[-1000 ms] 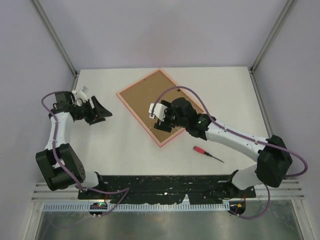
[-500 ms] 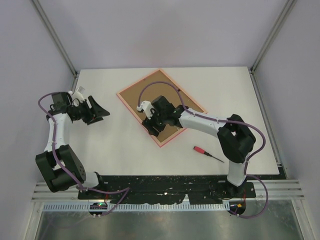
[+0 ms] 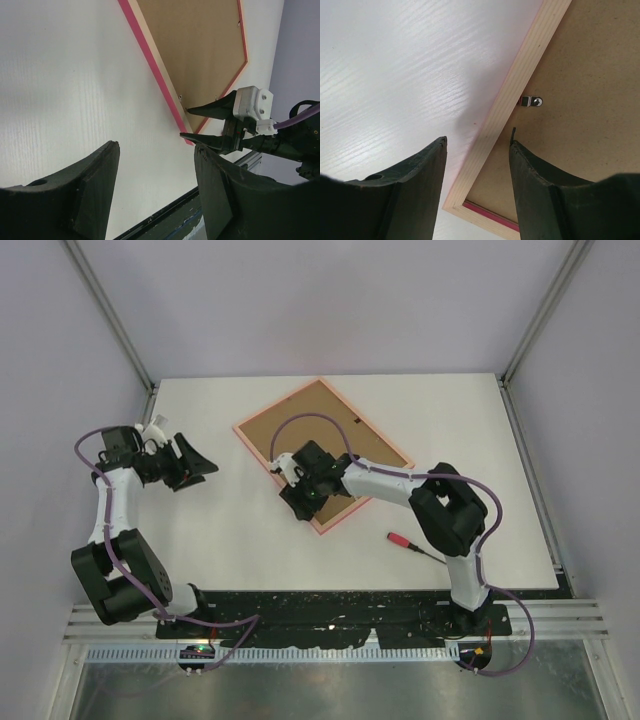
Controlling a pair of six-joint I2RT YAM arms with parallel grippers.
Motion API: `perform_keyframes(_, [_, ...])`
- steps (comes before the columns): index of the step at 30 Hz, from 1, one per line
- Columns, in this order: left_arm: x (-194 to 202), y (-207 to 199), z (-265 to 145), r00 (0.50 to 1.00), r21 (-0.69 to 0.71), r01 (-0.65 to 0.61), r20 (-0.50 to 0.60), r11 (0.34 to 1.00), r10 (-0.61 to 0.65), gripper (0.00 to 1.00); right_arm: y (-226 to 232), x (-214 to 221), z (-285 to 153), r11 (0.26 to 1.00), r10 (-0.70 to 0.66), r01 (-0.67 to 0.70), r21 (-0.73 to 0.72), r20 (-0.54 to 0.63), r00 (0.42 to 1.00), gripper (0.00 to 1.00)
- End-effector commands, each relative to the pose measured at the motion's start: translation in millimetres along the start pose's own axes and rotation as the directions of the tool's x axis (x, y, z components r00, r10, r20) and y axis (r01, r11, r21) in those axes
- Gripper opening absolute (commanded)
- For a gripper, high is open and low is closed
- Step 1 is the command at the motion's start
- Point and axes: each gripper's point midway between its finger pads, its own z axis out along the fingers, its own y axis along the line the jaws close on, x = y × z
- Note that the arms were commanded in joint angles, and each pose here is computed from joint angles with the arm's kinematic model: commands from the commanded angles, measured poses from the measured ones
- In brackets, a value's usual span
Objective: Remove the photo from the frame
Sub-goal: Adjust the photo frame at the center of the board.
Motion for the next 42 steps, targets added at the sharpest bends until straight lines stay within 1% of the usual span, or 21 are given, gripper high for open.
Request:
perform_keyframes(1, [-6.8, -10.0, -7.2, 0.999, 0.039, -0.031, 0.041, 0.999, 0.029, 0.65, 1.8, -13.1, -4.6, 1.0, -0.006, 0.006, 0.015, 0.023, 1.0, 0.56])
perform_keyframes(3, [-6.7, -9.4, -7.0, 0.999, 0.039, -0.027, 0.04, 0.999, 0.026, 0.65, 2.1, -8.5, -2.7, 1.0, -0.018, 0.018, 0.021, 0.011, 1.0, 0.47])
perform_keyframes(4, [-6.2, -10.0, -7.1, 0.999, 0.04, -0.028, 0.039, 0.999, 0.027, 0.65, 1.5, -5.2, -2.2, 0.999, -0.029, 0.029, 0.028, 0.0, 1.0, 0.45])
perform_keyframes(5, [-6.6, -10.0, -7.0, 0.999, 0.04, -0.028, 0.039, 0.999, 0.027, 0.65, 0.3, -2.9, -2.3, 0.999, -0.037, 0.037, 0.037, -0.01, 0.999, 0.4])
perform_keyframes(6, [-6.1, -10.2, -6.8, 0.999, 0.043, -0.027, 0.038, 0.999, 0.025, 0.65, -0.5, 0.2, -2.6, 0.998, -0.049, 0.049, 0.038, -0.019, 0.999, 0.37])
perform_keyframes(7, [-6.2, -10.3, -7.1, 0.999, 0.042, -0.028, 0.039, 0.999, 0.027, 0.65, -2.1, 2.9, -4.1, 0.997, -0.055, 0.056, 0.048, -0.029, 0.998, 0.29])
perform_keyframes(9, [-5.8, -10.1, -7.1, 0.999, 0.04, -0.028, 0.039, 0.999, 0.027, 0.66, -4.9, 10.5, -6.1, 0.995, -0.077, 0.08, 0.06, -0.051, 0.996, 0.24])
perform_keyframes(14, [-6.7, -10.3, -8.2, 0.999, 0.041, -0.03, 0.044, 0.999, 0.028, 0.67, -7.9, 32.7, -17.0, 0.984, -0.156, 0.163, 0.067, -0.1, 0.983, 0.2])
perform_keyframes(19, [-5.7, -10.4, -7.8, 0.999, 0.041, -0.027, 0.041, 0.999, 0.025, 0.68, -15.6, 64.7, -29.5, 0.957, -0.267, 0.284, 0.068, -0.187, 0.945, 0.17])
perform_keyframes(20, [-5.6, -10.7, -7.8, 0.999, 0.043, -0.027, 0.041, 0.999, 0.025, 0.81, -16.5, 74.0, -33.0, 0.951, -0.284, 0.302, 0.062, -0.202, 0.937, 0.17])
perform_keyframes(23, [-6.5, -10.8, -8.2, 0.999, 0.04, -0.032, 0.045, 0.999, 0.03, 0.83, -29.1, 87.5, -41.3, 0.93, -0.336, 0.36, 0.07, -0.231, 0.913, 0.17])
perform_keyframes(29, [-5.8, -11.6, -8.9, 0.998, 0.041, -0.031, 0.047, 0.999, 0.029, 0.84, -59.8, 105.8, -59.4, 0.899, -0.395, 0.43, 0.09, -0.261, 0.881, 0.16])
perform_keyframes(31, [-6.0, -12.6, -9.7, 0.998, 0.041, -0.035, 0.05, 0.999, 0.033, 0.84, -67.1, 111.2, -64.2, 0.878, -0.435, 0.472, 0.082, -0.274, 0.858, 0.16])
perform_keyframes(32, [-5.7, -13.3, -10.1, 0.998, 0.044, -0.036, 0.05, 0.998, 0.034, 0.99, -71.4, 112.9, -66.0, 0.859, -0.47, 0.506, 0.074, -0.279, 0.838, 0.15])
perform_keyframes(36, [-5.5, -15.8, -11.8, 0.998, 0.048, -0.044, 0.055, 0.998, 0.041, 1.0, -74.3, 120.1, -72.6, 0.799, -0.566, 0.6, 0.051, -0.276, 0.777, 0.15])
perform_keyframes(40, [-5.6, -17.2, -13.2, 0.997, 0.05, -0.048, 0.059, 0.998, 0.045, 1.0, -74.6, 126.9, -76.9, 0.755, -0.624, 0.655, 0.028, -0.276, 0.731, 0.16])
perform_keyframes(42, [-5.1, -17.1, -13.0, 0.997, 0.052, -0.047, 0.058, 0.998, 0.044, 1.0, -73.0, 134.8, -80.0, 0.72, -0.665, 0.694, 0.009, -0.276, 0.694, 0.15])
